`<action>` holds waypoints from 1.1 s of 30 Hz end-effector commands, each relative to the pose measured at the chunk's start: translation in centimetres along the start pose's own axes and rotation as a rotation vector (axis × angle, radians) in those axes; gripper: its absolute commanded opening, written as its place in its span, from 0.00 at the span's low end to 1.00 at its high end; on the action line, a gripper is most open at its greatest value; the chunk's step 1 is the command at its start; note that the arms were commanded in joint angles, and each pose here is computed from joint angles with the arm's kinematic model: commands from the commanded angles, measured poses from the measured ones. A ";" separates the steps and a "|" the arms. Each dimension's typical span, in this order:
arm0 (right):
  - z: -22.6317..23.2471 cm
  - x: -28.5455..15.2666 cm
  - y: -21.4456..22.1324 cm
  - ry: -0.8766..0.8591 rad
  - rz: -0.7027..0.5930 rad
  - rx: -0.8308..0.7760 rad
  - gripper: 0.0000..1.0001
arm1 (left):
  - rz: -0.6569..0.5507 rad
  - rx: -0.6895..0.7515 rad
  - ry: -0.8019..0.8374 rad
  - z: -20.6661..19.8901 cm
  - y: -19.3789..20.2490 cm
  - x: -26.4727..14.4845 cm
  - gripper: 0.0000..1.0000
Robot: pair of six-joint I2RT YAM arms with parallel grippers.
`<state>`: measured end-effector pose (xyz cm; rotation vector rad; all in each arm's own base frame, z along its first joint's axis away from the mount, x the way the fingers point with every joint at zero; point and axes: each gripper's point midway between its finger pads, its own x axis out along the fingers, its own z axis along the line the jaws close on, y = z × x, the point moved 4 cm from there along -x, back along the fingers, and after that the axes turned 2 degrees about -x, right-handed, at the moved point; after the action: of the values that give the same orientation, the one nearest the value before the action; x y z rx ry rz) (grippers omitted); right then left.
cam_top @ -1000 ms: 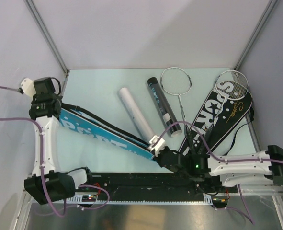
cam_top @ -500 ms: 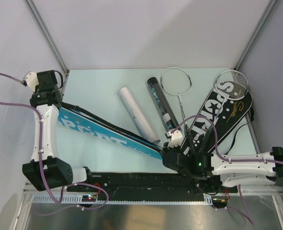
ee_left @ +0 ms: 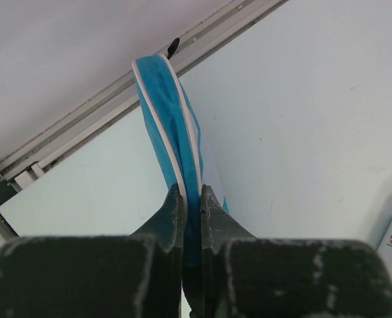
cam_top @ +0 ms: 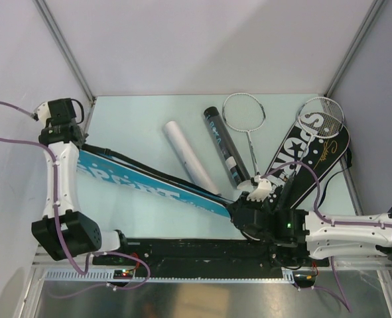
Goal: Pack up the badminton gear
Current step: Zip the racket bag at the center of the board.
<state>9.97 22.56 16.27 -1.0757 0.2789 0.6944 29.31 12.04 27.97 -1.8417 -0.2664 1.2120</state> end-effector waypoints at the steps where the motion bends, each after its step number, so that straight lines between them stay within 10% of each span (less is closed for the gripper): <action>1: -9.8 -1.2 -1.5 0.336 -0.111 -0.348 0.00 | -0.385 -0.182 -0.060 2.4 -11.3 -0.8 0.00; 14: -7.1 -1.4 -7.3 0.229 -0.377 -0.747 0.00 | -0.390 -0.114 0.010 2.0 -13.2 -1.2 0.00; 24: -9.6 -2.0 -9.6 0.203 -0.422 -0.603 0.00 | -0.403 -0.180 -0.018 3.1 -14.0 -0.9 0.00; 33: 1.0 -1.6 -6.2 -0.381 -0.311 -0.897 0.00 | -0.401 -0.191 0.197 1.1 -14.1 -4.2 0.00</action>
<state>13.50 18.78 19.96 -1.6608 -0.3704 0.6726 30.53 15.98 31.25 -1.9656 -0.2864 1.0941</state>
